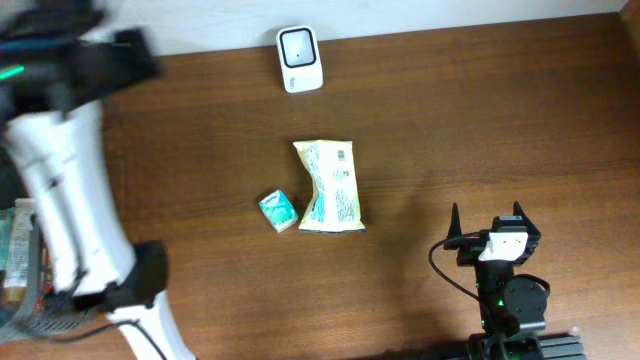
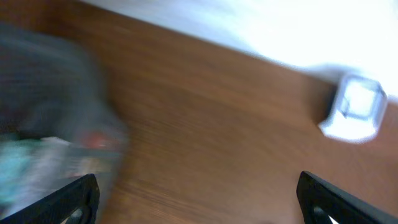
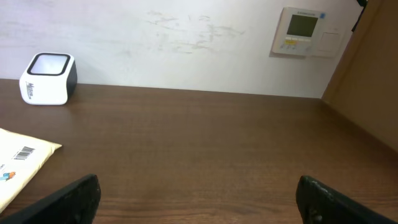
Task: Scan the item barcode
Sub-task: 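Grasp the orange spaghetti pack in basket, place left of teal packet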
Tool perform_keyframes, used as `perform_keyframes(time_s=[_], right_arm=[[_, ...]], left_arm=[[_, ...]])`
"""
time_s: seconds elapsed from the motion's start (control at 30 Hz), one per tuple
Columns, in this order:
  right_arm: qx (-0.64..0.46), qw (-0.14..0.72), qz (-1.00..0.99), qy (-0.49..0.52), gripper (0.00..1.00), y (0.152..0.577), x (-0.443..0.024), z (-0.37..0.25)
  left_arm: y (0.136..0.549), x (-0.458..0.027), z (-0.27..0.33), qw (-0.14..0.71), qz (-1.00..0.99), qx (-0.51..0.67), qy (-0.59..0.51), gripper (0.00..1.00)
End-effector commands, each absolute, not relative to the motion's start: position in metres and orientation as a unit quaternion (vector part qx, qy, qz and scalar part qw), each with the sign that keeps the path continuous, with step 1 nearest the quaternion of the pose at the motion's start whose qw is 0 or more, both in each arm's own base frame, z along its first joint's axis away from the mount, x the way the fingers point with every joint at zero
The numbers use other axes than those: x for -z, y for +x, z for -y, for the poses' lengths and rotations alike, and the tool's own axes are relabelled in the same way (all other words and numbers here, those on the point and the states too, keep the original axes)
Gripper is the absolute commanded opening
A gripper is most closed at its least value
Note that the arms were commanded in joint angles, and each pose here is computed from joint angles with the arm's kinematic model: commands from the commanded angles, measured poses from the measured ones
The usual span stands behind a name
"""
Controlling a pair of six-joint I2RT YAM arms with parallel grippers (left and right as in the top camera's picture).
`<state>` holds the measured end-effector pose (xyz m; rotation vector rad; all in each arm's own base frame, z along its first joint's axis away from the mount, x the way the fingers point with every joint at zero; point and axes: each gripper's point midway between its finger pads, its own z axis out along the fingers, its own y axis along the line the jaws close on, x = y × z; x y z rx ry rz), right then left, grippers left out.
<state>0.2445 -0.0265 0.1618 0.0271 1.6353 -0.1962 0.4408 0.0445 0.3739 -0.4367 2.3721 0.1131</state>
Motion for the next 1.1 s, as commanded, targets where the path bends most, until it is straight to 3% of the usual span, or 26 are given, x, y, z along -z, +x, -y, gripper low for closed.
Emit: perform_keyframes(time_s=[0.0, 0.1, 0.33, 0.47, 0.73, 1.07], right_arm=[[0.090, 0.678, -0.730, 0.016, 0.99, 0.244, -0.159, 0.028], [0.090, 0.678, -0.730, 0.016, 0.98, 0.244, -0.159, 0.028], [0.090, 0.678, -0.729, 0.016, 0.99, 0.244, -0.159, 0.028], [0.090, 0.678, -0.730, 0.016, 0.98, 0.244, -0.159, 0.028], [0.090, 0.678, -0.729, 0.016, 0.99, 0.244, -0.159, 0.028], [0.090, 0.678, -0.729, 0.016, 0.98, 0.244, -0.159, 0.028]], left_arm=[[0.399, -0.415, -0.121, 0.396, -0.881, -0.083, -0.244, 0.99], [0.367, -0.413, -0.191, 0.381, -0.858, -0.119, -0.324, 0.99], [0.320, -0.294, -0.271, 0.179, -0.872, -0.116, -0.441, 0.99], [0.342, -0.232, -0.264, 0.162, -0.928, 0.013, -0.335, 0.99], [0.341, -0.107, -0.267, 0.115, -0.950, 0.028, -0.289, 0.99], [0.334, -0.038, -0.257, 0.106, -0.957, 0.049, -0.267, 0.98]])
